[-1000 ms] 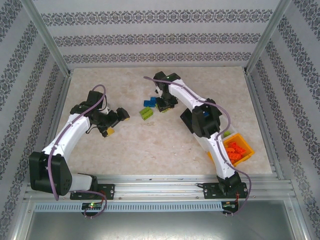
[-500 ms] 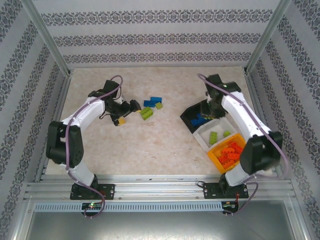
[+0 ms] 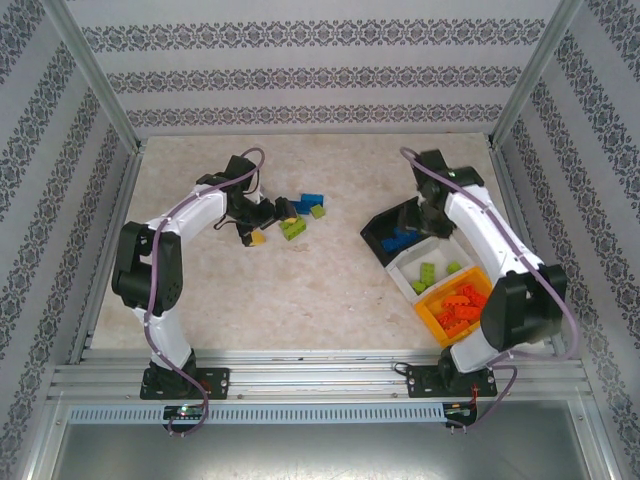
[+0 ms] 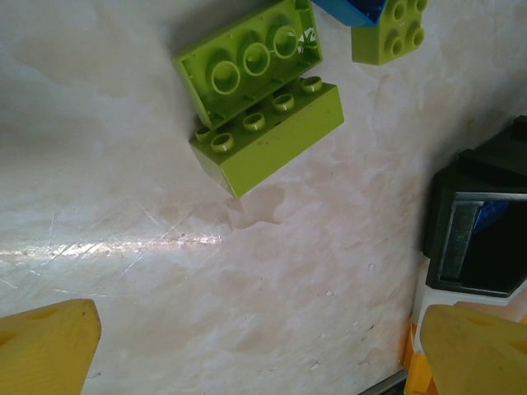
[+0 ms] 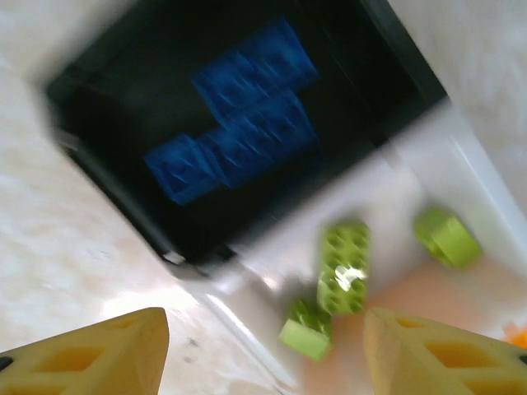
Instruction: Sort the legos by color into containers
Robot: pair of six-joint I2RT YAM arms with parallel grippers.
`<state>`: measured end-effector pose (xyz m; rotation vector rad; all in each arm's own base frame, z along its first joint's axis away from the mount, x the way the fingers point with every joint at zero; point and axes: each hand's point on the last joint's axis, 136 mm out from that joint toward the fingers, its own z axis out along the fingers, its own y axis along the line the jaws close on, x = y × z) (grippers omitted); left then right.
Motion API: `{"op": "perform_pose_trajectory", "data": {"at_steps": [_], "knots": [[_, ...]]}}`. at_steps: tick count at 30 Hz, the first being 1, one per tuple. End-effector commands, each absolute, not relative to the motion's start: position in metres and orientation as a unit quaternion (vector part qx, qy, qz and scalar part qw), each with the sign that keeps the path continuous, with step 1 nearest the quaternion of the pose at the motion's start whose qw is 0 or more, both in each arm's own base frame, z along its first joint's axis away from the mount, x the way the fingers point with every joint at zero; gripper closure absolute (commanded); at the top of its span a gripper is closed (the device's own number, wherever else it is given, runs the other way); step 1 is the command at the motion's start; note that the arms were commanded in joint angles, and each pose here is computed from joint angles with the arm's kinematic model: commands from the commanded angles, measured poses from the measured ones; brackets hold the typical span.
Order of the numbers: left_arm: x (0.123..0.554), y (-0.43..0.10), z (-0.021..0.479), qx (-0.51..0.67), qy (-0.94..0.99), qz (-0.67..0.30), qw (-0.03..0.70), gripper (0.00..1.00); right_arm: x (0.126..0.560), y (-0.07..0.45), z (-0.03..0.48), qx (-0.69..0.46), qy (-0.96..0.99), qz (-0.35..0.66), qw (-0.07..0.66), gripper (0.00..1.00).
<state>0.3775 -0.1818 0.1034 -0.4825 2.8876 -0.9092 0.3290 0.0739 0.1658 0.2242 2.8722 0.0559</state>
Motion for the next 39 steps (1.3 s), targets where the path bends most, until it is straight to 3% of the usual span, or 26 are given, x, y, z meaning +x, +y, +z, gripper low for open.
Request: {"op": "perform_pose_trajectory", "data": {"at_steps": [1, 6, 11, 18, 25, 32, 39], "knots": [[0.365, -0.169, 0.117, -0.157, 0.942, -0.291, 0.054, 0.00, 0.363, 0.131, 0.170, 0.016, 0.986, 0.064, 0.153, 0.35], [0.346, -0.145, 0.122, -0.183, 0.939, -0.286, 0.060, 0.00, 0.399, 0.218, 0.148, -0.071, 0.982, 0.107, 0.135, 0.33], [0.321, -0.130, 0.128, -0.195, 0.940, -0.274, 0.063, 0.00, 0.432, 0.265, 0.102, -0.136, 0.979, 0.096, 0.119, 0.32], [0.293, -0.119, 0.129, -0.214, 0.940, -0.262, 0.050, 0.00, 0.460, 0.293, 0.061, -0.195, 0.972, 0.042, 0.122, 0.31], [0.276, -0.110, 0.132, -0.223, 0.942, -0.245, 0.049, 0.00, 0.466, 0.289, 0.028, -0.190, 0.975, 0.024, 0.108, 0.34], [0.269, -0.108, 0.130, -0.236, 0.940, -0.243, 0.044, 0.00, 0.471, 0.285, 0.013, -0.177, 0.978, 0.021, 0.104, 0.48], [0.274, -0.112, 0.129, -0.244, 0.934, -0.256, 0.043, 0.00, 0.470, 0.273, 0.023, -0.164, 0.980, 0.016, 0.109, 0.71]]}}
